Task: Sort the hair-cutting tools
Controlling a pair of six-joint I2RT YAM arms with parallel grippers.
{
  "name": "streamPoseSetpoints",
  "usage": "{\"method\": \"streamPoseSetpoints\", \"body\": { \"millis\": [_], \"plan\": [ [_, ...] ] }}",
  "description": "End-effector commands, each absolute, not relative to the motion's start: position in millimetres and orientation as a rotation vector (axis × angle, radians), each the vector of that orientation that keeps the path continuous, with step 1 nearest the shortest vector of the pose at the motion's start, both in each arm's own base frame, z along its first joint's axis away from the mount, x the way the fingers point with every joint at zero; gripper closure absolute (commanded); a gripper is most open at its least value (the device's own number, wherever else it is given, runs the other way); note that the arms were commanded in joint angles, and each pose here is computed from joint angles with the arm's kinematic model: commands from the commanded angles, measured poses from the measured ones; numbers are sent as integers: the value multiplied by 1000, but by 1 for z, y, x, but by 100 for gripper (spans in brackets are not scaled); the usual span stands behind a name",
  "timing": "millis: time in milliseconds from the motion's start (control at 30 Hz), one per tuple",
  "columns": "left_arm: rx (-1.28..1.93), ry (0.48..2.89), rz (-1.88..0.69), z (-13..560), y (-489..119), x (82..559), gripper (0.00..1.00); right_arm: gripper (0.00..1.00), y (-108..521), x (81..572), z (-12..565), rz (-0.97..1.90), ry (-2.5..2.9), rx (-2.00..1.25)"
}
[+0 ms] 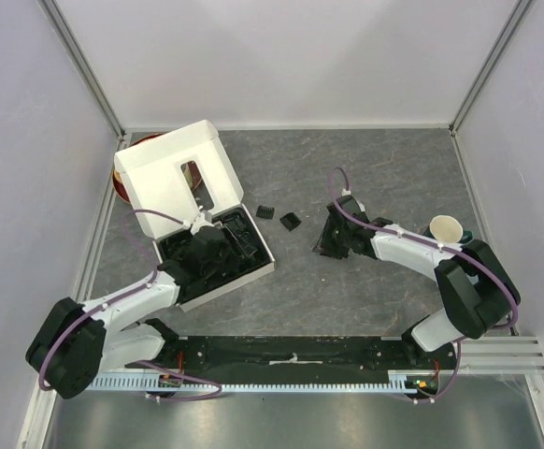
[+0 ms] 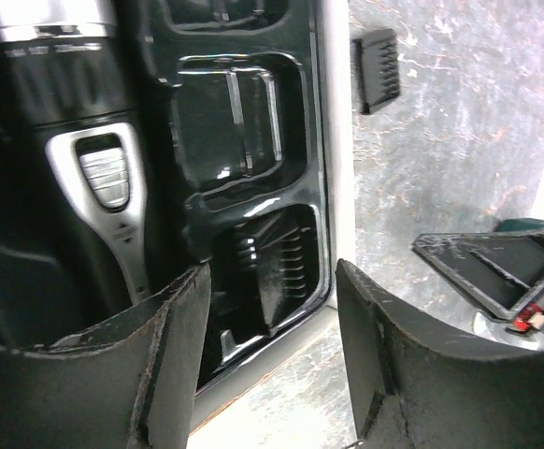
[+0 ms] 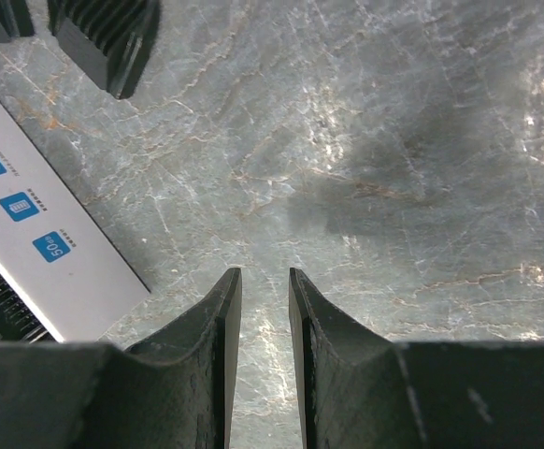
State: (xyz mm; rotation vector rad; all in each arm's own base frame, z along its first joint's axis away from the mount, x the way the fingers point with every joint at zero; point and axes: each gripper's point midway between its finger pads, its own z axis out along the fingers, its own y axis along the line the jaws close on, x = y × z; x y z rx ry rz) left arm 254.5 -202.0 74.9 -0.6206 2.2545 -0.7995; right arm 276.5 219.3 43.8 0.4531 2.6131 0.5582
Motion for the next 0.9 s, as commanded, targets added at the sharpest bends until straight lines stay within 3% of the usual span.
{"method": "streamPoseSetpoints", "body": {
  "millis": [0,167,300,567,867],
  "plan": [
    [-636,2244,-643,79,-178,256,41,66,241,291,73,641,2546,322],
    [-658,2235,-554,84,-158,248,46,67,299,286,124,792,2400,-45],
    [-636,2198,-468,95,-142,250,47,73,344,276,144,872,2315,-253],
    [-636,2158,-372,114,-118,242,47,93,403,271,120,925,2346,-428],
    [-649,2168,-362,118,-113,237,46,99,403,269,70,803,2481,-427]
  ]
}}
